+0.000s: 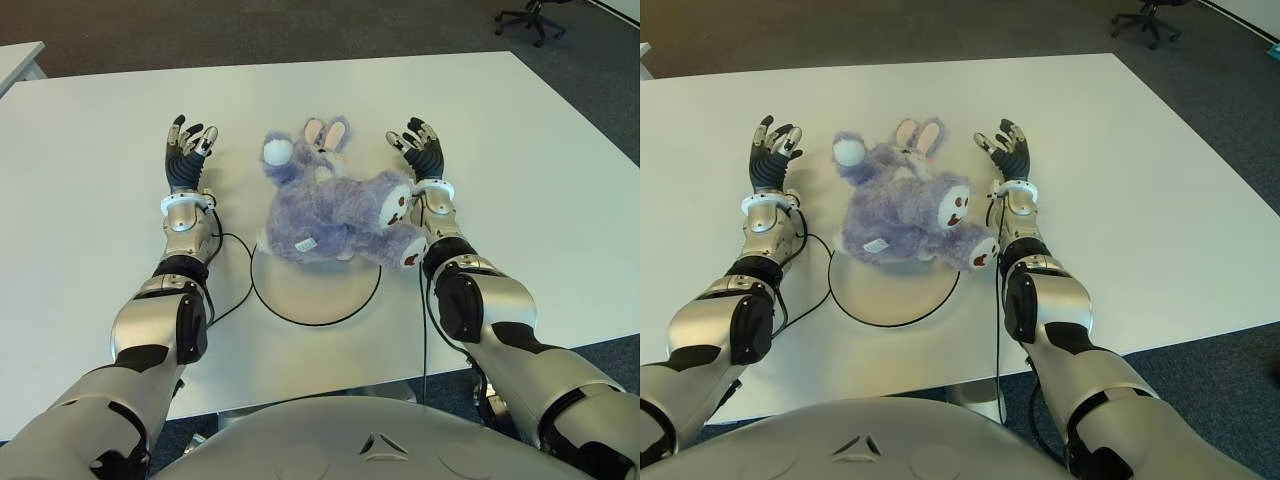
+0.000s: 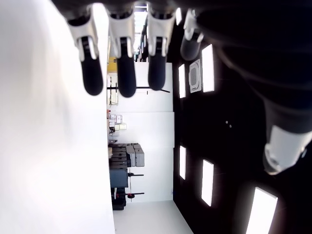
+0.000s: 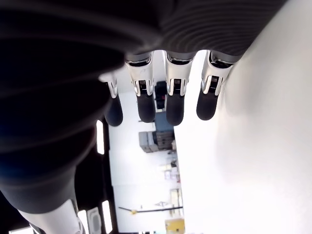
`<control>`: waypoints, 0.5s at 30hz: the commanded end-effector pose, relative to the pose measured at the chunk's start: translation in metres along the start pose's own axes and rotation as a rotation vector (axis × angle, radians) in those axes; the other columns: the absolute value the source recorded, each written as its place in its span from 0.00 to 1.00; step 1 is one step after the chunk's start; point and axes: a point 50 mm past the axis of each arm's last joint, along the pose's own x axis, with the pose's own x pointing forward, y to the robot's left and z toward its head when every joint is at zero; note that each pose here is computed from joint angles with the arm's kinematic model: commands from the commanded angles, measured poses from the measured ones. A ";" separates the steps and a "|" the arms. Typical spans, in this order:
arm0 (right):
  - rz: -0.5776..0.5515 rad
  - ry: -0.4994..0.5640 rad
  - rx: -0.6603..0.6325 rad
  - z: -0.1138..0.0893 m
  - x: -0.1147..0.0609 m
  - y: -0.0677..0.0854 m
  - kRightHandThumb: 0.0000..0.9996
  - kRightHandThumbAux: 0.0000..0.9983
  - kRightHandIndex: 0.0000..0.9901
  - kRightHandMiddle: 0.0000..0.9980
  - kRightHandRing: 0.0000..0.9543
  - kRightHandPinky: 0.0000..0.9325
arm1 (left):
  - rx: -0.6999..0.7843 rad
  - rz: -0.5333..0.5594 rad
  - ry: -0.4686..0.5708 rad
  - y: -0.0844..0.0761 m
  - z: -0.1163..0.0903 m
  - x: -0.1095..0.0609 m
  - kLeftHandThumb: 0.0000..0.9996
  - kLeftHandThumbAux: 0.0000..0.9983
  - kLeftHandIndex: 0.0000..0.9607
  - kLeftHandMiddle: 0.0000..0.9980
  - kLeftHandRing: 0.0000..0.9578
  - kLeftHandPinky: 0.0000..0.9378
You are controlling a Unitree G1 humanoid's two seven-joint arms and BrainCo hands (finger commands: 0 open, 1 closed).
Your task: Put the doll into the plate.
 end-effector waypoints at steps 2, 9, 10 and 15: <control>-0.023 0.302 -0.038 -0.068 -0.032 -0.006 0.19 0.79 0.16 0.14 0.14 0.16 | 0.036 0.006 0.306 -0.002 -0.063 -0.040 0.03 0.56 0.08 0.20 0.21 0.16; -0.009 0.313 -0.083 -0.068 -0.031 -0.005 0.15 0.79 0.11 0.12 0.12 0.13 | 0.055 0.011 0.353 -0.002 -0.065 -0.038 0.01 0.57 0.07 0.20 0.21 0.16; -0.004 0.315 -0.095 -0.068 -0.031 -0.005 0.14 0.79 0.11 0.12 0.12 0.13 | 0.058 0.011 0.359 -0.002 -0.065 -0.038 0.01 0.57 0.07 0.20 0.20 0.16; 0.006 0.319 -0.122 -0.068 -0.031 -0.004 0.12 0.79 0.08 0.10 0.10 0.13 | 0.066 0.010 0.373 -0.002 -0.065 -0.037 0.00 0.59 0.06 0.19 0.20 0.16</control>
